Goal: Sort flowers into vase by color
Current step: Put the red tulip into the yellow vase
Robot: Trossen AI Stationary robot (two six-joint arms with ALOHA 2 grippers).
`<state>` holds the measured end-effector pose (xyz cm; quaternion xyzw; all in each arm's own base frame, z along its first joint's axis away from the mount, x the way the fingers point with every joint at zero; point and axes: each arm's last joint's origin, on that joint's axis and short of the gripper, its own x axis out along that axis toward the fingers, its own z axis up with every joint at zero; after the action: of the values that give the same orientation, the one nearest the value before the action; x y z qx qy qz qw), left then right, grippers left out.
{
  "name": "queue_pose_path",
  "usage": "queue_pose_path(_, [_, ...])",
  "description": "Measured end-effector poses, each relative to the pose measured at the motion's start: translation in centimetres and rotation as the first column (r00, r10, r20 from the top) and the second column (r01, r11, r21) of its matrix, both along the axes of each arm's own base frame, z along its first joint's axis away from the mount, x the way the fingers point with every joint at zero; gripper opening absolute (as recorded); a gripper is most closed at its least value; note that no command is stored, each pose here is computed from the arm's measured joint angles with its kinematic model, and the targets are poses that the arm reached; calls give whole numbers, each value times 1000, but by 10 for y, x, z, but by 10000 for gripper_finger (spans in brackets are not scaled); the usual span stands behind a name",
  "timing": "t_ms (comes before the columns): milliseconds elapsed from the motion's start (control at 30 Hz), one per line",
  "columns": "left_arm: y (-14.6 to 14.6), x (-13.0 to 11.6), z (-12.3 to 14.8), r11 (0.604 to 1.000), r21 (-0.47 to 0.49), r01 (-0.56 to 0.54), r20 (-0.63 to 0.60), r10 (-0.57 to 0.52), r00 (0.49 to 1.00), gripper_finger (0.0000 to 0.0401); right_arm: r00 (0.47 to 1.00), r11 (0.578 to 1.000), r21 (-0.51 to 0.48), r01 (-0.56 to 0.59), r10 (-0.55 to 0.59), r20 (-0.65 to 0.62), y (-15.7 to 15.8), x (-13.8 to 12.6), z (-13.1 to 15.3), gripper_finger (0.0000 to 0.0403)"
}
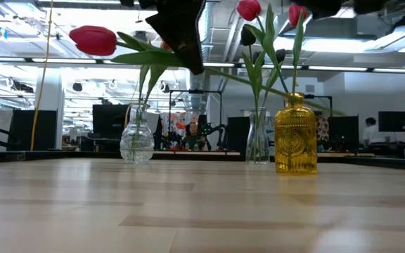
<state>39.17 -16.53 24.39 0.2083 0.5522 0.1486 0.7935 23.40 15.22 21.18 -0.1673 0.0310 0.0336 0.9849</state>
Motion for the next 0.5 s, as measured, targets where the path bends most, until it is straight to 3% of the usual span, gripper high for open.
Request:
queue_pose_path(300, [-2, 4, 1, 1000, -24, 1, 48, 0, 999, 2, 986, 993, -111, 42, -59, -154, 5, 32, -3, 192])
queue_pose_path(500, [-3, 7, 1, 999, -38, 2, 76, 1, 997, 2, 969, 990, -116, 80, -104, -225, 4, 51, -6, 192])
